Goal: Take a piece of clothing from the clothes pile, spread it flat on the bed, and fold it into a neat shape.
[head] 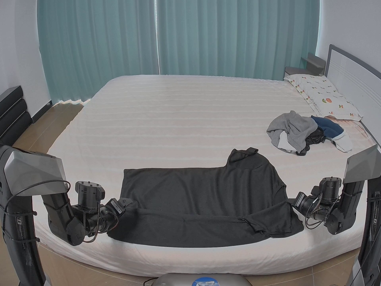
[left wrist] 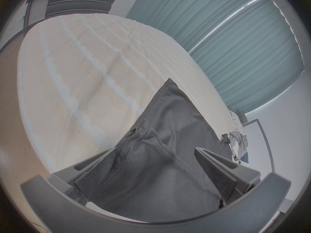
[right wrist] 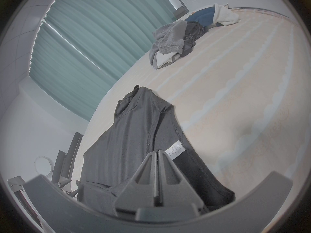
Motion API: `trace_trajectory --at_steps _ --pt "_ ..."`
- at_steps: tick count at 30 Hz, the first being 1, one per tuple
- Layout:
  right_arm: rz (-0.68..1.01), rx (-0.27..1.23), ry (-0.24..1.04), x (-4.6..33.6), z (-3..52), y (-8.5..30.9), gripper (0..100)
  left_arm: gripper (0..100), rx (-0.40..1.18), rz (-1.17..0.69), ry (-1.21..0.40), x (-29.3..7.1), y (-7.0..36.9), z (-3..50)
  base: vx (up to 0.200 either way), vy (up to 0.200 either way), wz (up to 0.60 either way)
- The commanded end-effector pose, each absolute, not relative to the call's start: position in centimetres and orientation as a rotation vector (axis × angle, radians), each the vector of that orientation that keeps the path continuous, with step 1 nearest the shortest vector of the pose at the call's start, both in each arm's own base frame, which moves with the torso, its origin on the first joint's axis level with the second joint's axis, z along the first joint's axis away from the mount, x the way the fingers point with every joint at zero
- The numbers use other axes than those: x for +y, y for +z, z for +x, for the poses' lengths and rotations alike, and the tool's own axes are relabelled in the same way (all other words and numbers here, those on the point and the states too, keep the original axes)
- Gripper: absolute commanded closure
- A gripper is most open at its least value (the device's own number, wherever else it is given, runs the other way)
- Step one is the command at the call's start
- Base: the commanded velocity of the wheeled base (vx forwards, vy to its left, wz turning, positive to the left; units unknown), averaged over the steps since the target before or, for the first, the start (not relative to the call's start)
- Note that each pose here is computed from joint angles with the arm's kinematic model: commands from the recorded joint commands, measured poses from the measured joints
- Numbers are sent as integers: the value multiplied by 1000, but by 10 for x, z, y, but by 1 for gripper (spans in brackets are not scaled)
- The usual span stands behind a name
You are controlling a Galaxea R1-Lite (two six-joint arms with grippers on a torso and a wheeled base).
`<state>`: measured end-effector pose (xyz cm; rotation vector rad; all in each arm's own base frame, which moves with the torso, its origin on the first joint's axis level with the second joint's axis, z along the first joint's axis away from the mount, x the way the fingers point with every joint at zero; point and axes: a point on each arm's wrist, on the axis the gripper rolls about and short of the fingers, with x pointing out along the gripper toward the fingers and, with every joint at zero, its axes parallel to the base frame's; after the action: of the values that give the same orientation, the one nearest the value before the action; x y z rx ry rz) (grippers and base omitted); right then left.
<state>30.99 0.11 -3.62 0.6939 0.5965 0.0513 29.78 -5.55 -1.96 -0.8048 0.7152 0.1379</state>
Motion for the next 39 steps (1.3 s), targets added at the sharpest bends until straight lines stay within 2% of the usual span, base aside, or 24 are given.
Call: trace_trajectory --at_steps 1,17,18,23,27,39 --pt "699 600 43 -1 310 -38 100 0 685 -809 145 -50 -19 308 0 0 0" --pt "695 588 56 2 309 -41 100 0 685 -709 110 -51 -31 322 0 0 0" --pt "695 588 56 2 309 -41 100 100 688 -699 108 -51 -32 322 0 0 0" --pt "694 581 56 2 309 -40 100 100 714 -639 109 -51 -38 318 0 0 0" --pt "693 568 61 2 309 -39 100 100 688 -610 177 -49 -41 319 0 0 0" --pt "689 514 77 1 308 -34 100 100 676 -591 240 -47 -42 313 0 0 0"
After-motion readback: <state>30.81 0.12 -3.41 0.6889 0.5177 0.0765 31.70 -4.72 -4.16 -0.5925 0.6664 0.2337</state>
